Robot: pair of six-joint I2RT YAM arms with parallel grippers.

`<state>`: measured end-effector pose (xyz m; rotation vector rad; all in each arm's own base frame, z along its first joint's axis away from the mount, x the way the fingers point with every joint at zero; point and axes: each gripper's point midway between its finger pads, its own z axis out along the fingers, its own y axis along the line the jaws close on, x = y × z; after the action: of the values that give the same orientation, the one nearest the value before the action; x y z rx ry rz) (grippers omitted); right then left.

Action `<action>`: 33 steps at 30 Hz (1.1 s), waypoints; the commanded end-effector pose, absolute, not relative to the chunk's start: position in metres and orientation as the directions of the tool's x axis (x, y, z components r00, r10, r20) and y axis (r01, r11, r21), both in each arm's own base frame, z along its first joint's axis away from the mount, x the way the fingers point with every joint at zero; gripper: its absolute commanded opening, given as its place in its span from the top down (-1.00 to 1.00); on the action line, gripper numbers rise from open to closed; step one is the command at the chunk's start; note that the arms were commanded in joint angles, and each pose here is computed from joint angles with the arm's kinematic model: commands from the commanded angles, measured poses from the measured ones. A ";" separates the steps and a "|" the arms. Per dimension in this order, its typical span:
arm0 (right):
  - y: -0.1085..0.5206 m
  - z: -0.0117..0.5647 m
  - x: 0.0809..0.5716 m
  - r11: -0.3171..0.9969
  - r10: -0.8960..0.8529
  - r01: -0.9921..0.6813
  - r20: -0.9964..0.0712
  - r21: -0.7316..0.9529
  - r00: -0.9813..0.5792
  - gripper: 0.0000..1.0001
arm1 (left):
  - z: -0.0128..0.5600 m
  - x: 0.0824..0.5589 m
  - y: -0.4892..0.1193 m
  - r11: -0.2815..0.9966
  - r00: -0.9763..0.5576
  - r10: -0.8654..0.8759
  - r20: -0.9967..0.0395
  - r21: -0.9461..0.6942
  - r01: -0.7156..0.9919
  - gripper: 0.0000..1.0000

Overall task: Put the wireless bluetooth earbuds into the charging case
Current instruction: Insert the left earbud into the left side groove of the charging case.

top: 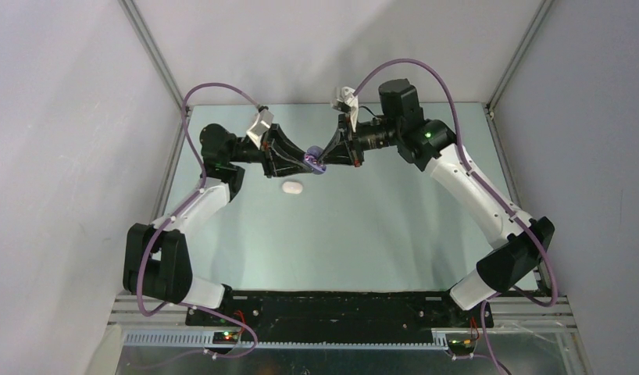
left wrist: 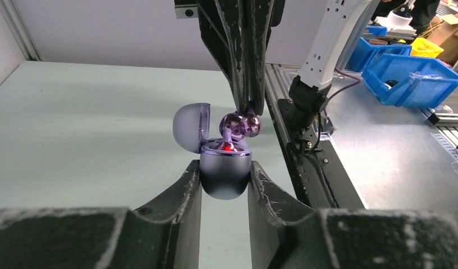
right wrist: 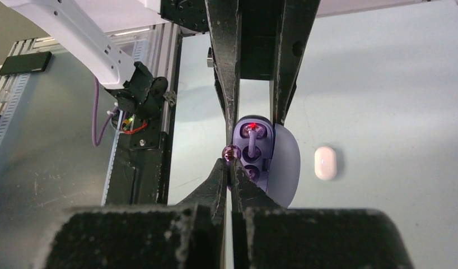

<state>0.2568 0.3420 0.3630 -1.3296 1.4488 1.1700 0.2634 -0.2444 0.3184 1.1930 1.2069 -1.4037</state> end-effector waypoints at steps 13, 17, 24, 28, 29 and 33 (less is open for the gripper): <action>0.326 0.382 0.253 0.039 -0.201 -0.998 -0.978 0.042 -0.049 1.00 | 0.345 0.259 -0.244 -0.099 -0.031 -0.072 -0.997 -0.024 0.995 1.00; 0.325 0.373 0.254 0.046 -0.215 -0.997 -0.974 0.061 -0.069 1.00 | 0.347 0.260 -0.245 -0.097 -0.028 -0.075 -0.997 -0.021 0.995 1.00; 0.329 0.358 0.256 0.045 -0.235 -0.995 -0.967 0.091 -0.099 1.00 | 0.351 0.259 -0.244 -0.096 -0.023 -0.078 -0.997 -0.015 0.995 1.00; 0.331 0.355 0.259 0.047 -0.233 -0.994 -0.967 0.096 -0.105 1.00 | 0.350 0.259 -0.244 -0.094 -0.025 -0.079 -0.997 -0.018 0.995 1.00; 0.332 0.355 0.260 0.048 -0.232 -0.994 -0.967 0.100 -0.108 1.00 | 0.350 0.259 -0.245 -0.095 -0.026 -0.078 -0.997 -0.018 0.995 1.00; 0.337 0.356 0.265 0.057 -0.216 -0.991 -0.967 0.122 -0.131 1.00 | 0.351 0.260 -0.245 -0.094 -0.023 -0.079 -0.997 -0.015 0.995 1.00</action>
<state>0.2593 0.3314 0.3488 -1.3061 1.5036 1.1478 0.2651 -0.2447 0.3225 1.1754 1.2137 -1.4005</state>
